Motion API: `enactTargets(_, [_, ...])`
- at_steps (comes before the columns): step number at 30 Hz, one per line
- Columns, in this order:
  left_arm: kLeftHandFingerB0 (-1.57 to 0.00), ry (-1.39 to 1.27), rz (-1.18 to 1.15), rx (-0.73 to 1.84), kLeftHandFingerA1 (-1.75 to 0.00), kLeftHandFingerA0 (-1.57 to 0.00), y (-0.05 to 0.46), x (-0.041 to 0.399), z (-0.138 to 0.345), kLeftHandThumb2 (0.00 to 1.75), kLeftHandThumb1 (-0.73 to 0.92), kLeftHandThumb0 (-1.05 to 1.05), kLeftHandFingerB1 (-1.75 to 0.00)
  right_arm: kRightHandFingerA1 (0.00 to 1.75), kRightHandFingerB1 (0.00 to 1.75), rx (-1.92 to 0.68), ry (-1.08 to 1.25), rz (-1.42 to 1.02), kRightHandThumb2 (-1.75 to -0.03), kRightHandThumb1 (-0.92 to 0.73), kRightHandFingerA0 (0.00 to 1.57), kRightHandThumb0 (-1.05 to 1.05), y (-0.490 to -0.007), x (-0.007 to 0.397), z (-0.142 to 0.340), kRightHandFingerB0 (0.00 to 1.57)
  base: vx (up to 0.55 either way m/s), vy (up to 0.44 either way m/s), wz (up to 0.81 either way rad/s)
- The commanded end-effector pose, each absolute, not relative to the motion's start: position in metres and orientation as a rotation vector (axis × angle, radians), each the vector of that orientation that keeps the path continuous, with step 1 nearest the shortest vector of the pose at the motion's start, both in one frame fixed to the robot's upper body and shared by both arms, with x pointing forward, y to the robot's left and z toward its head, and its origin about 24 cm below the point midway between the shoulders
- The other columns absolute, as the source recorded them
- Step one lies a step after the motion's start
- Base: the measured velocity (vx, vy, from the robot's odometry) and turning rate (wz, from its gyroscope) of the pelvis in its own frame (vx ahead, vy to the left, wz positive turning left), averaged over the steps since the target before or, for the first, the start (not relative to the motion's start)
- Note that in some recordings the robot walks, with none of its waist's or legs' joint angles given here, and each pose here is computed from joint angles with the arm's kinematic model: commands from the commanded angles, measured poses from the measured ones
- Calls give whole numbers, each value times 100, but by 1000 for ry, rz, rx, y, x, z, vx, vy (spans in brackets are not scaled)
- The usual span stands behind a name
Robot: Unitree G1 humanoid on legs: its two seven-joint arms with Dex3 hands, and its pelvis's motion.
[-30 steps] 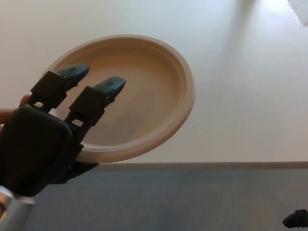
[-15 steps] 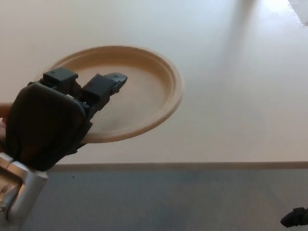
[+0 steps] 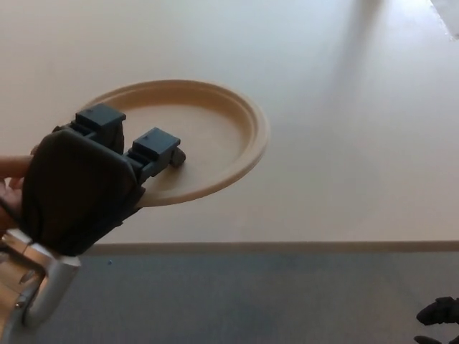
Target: A person passes a plate to the robot and the robot grabs it with its left hand and places it at the centre of the table infront of it
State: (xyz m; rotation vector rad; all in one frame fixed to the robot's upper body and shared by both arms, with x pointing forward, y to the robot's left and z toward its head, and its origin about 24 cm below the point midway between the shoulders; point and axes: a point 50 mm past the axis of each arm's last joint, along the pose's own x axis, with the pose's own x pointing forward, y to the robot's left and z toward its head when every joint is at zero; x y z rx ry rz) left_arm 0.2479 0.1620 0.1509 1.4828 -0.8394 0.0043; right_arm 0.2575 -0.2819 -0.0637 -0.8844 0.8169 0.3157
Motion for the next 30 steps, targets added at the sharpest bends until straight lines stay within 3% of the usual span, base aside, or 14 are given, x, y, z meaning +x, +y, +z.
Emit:
enactTargets(1, [-66, -905, 28, 1460, -161, -83, 162, 249, 156, 61, 58, -32, -91, 55, 43, -880, 816, 299, -62, -77, 33, -69, -289, 261, -57, 27, 0, 0, 0])
enactTargets(4, [-69, -920, 31, 1455, -155, -86, 162, 251, 158, 64, 56, -28, -91, 65, 51, -895, 819, 294, -103, -59, 41, -66, -289, 264, -56, 18, 0, 0, 0])
enactTargets(5, [-69, -922, 31, 1454, -155, -86, 162, 251, 158, 64, 56, -28, -91, 65, 51, -899, 822, 293, -103, -59, 41, -66, -289, 264, -56, 18, 0, 0, 0])
enactTargets(6, [-69, -924, 29, 1451, -156, -85, 162, 252, 158, 64, 57, -26, -91, 56, 43, -902, 822, 295, -64, -77, 35, -71, -289, 264, -56, 30, 0, 0, 0])
enactTargets(10, [-73, -918, 31, 1440, -163, -84, 161, 255, 161, 60, 60, -19, -97, 55, 43, -918, 820, 304, -64, -77, 39, -70, -288, 265, -55, 32, 0, 0, 0])
enactTargets(11, [-77, -917, 32, 1439, -162, -87, 161, 257, 161, 61, 59, -22, -89, 63, 53, -919, 820, 306, -103, -62, 38, -71, -288, 265, -55, 25, 0, 0, 0])
enactTargets(12, [-77, -920, 35, 1440, -162, -87, 161, 258, 161, 61, 59, -22, -89, 63, 53, -916, 819, 306, -103, -62, 38, -71, -288, 265, -55, 25, 0, 0, 0])
enactTargets(14, [-82, -917, 38, 1443, -157, -87, 161, 264, 162, 59, 57, -19, -74, 64, 54, -911, 811, 305, -103, -62, 37, -71, -288, 266, -54, 26, 0, 0, 0])
enactTargets(15, [-83, -917, 39, 1443, -156, -89, 160, 266, 163, 59, 57, -19, -74, 57, 45, -918, 810, 308, -64, -78, 39, -70, -288, 266, -54, 31, 0, 0, 0])
enactTargets(19, [-76, -885, 15, 1462, -162, -88, 160, 277, 159, 61, 61, -19, -93, 56, 45, -910, 812, 308, -63, -79, 42, -67, -288, 266, -54, 33, 0, 0, 0])
enactTargets(20, [-83, -869, 8, 1477, -153, -92, 159, 283, 157, 57, 58, -20, -72, 62, 53, -922, 820, 308, -103, -63, 36, -72, -288, 266, -54, 26, 0, 0, 0])
enactTargets(24, [-86, -825, -14, 1526, -142, -96, 157, 302, 149, 58, 55, -20, -54, 63, 52, -919, 820, 306, -103, -61, 36, -71, -288, 265, -55, 23, 0, 0, 0])
enactTargets(25, [-86, -820, -26, 1543, -141, -97, 157, 304, 145, 57, 53, -20, -53, 56, 43, -911, 824, 306, -64, -77, 38, -71, -288, 263, -57, 31, 0, 0, 0])
enactTargets(30, [-83, -762, -65, 1565, -140, -102, 153, 322, 128, 56, 53, -26, -49, 57, 44, -880, 824, 304, -64, -73, 39, -70, -287, 260, -59, 27, 0, 0, 0])
